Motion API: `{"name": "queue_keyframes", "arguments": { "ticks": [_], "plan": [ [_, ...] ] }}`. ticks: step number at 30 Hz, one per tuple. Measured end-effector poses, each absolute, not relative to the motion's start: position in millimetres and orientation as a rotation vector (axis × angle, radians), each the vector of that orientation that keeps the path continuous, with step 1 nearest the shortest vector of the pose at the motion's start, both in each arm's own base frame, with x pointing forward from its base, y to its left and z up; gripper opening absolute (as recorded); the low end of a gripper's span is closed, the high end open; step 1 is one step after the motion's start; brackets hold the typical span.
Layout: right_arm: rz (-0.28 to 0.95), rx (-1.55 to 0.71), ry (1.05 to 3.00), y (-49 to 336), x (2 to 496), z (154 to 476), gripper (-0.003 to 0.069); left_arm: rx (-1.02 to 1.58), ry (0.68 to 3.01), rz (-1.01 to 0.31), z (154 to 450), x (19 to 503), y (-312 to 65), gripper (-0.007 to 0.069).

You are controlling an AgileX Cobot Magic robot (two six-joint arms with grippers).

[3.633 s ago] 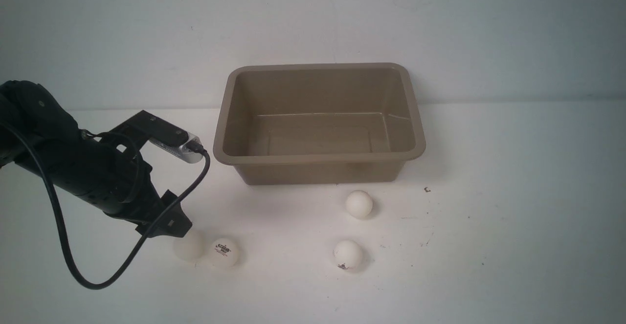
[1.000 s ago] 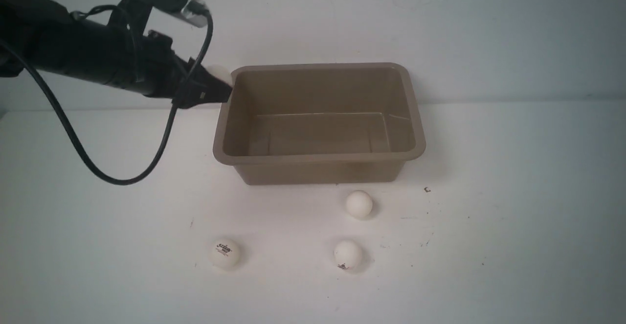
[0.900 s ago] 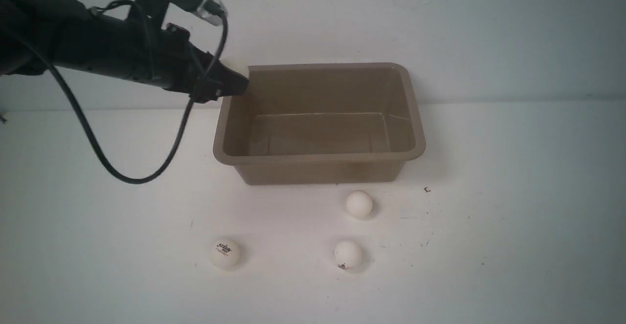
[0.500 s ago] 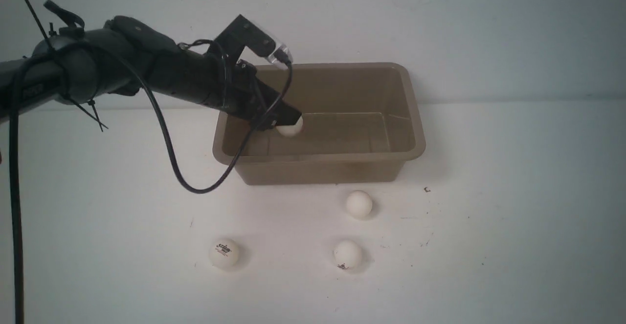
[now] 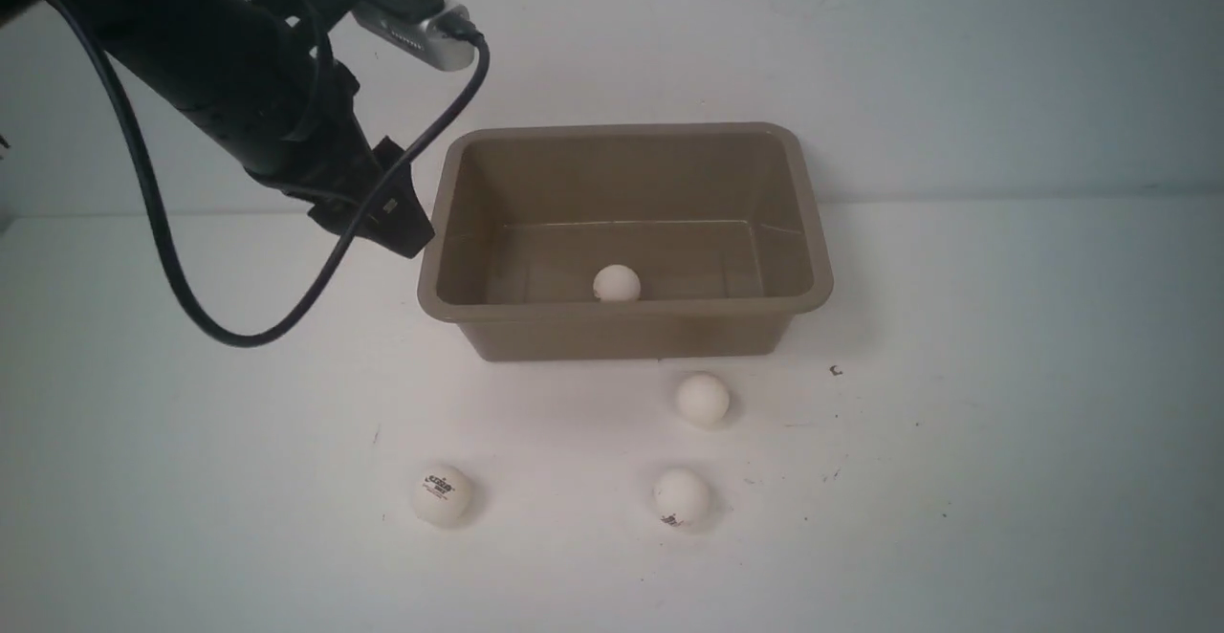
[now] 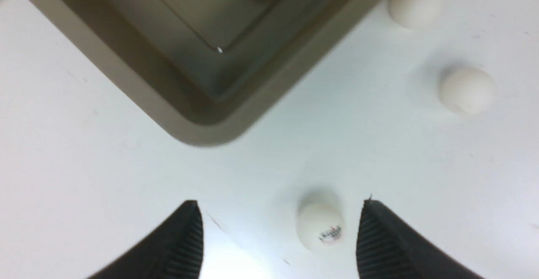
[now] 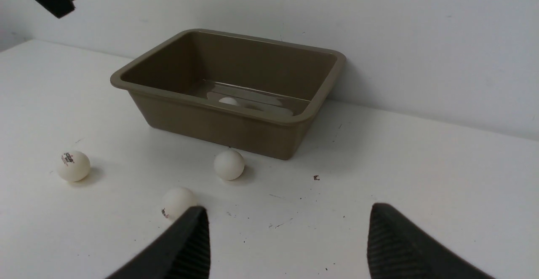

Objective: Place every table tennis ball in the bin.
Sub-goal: Use the left arm to clamp the table tennis ball closest to it

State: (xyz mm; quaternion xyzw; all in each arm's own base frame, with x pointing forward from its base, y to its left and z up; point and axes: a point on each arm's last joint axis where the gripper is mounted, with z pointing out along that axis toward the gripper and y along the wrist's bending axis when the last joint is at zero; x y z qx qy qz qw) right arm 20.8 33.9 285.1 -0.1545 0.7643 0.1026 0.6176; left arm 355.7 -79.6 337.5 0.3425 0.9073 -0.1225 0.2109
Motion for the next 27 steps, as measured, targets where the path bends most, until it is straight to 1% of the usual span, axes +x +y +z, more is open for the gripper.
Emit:
{"name": "queue_keyframes", "arguments": {
  "ticks": [4, 7, 10, 11, 13, 15, 17, 19, 21, 23, 27],
  "plan": [
    [0.237, -0.355, 1.759, 33.9, 20.8, 285.1, 0.0461, 0.923, 2.528, -0.344, 345.8, 345.5, -78.4, 0.0436],
    [0.242, -0.355, 1.759, 34.2, 20.7, 285.2, 0.0461, 0.922, 2.558, -0.355, 339.0, 336.8, -77.1, 0.0436],
    [0.251, -0.352, 1.757, 34.6, 20.6, 285.5, 0.0461, 0.919, 2.649, -0.392, 315.1, 325.6, -75.6, 0.0436],
    [0.259, -0.351, 1.756, 35.0, 20.5, 285.6, 0.0461, 0.918, 2.703, -0.423, 300.0, 318.9, -75.2, 0.0436],
    [0.264, -0.350, 1.755, 35.3, 20.4, 285.7, 0.0461, 0.913, 2.747, -0.460, 287.3, 313.0, -75.4, 0.0436],
    [0.266, -0.350, 1.754, 35.4, 20.4, 285.8, 0.0461, 0.904, 2.812, -0.520, 268.0, 303.1, -76.5, 0.0436],
    [0.266, -0.350, 1.755, 35.4, 20.4, 285.8, 0.0461, 0.910, 2.841, -0.544, 251.4, 295.4, -81.1, 0.0436],
    [0.267, -0.350, 1.755, 35.5, 20.4, 285.8, 0.0461, 0.940, 2.820, -0.525, 235.9, 289.8, -91.2, 0.0436],
    [0.267, -0.350, 1.755, 35.5, 20.4, 285.8, 0.0461, 0.974, 2.784, -0.498, 229.0, 287.3, -100.7, 0.0436],
    [0.268, -0.350, 1.755, 35.6, 20.3, 285.8, 0.0461, 1.010, 2.721, -0.461, 224.9, 286.2, -114.7, 0.0436],
    [0.268, -0.351, 1.756, 35.6, 20.3, 285.6, 0.0461, 0.999, 2.668, -0.423, 221.5, 290.7, -125.2, 0.0436]
  ]
}}
